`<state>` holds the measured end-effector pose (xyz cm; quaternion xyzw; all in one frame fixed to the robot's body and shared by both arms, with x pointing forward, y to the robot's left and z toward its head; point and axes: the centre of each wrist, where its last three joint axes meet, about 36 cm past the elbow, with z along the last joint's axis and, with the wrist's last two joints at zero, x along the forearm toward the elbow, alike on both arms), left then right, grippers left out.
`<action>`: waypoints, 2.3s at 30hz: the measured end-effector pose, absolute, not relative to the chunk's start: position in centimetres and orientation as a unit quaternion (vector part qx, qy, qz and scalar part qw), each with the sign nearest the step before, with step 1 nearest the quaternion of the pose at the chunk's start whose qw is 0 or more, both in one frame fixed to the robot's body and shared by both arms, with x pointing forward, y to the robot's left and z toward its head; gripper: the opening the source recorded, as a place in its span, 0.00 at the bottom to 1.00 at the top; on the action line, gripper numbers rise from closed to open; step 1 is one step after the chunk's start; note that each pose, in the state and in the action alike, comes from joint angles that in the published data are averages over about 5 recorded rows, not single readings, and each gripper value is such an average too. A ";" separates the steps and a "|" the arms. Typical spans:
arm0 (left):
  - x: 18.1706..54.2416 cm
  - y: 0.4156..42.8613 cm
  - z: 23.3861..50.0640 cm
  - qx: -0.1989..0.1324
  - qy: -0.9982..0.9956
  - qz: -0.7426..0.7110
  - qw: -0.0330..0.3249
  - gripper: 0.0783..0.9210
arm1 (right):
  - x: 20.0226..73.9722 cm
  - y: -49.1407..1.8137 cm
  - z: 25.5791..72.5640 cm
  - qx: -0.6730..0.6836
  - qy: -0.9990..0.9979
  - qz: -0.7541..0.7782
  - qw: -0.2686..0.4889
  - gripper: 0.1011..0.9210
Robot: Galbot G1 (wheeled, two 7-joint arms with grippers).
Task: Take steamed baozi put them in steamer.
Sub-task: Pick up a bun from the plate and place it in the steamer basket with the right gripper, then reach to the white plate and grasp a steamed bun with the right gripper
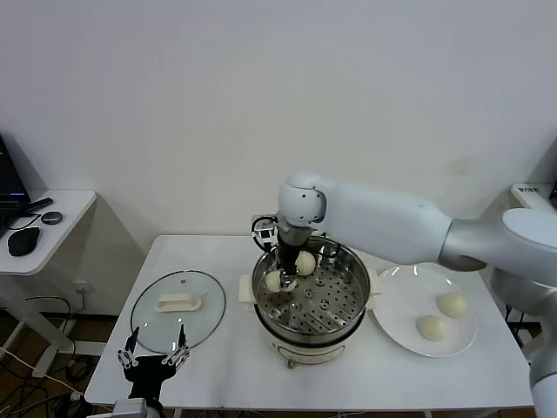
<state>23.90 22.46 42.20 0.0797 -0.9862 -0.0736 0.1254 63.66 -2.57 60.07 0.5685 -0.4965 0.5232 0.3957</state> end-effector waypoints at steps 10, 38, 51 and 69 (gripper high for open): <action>23.9 22.6 42.2 0.080 -0.986 -0.073 0.126 0.88 | 63.2 -1.5 59.4 0.570 -0.494 0.527 0.391 0.53; 24.3 22.5 41.8 0.080 -0.986 -0.061 0.134 0.88 | 61.0 -21.2 68.1 0.529 -0.585 0.484 0.379 0.88; 23.7 23.0 41.3 0.085 -0.983 -0.067 0.148 0.88 | 57.4 -36.1 67.3 0.473 -0.612 0.479 0.414 0.88; 23.2 23.3 39.9 0.095 -0.978 -0.074 0.171 0.88 | 57.4 -42.4 56.1 0.467 -0.546 0.503 0.480 0.88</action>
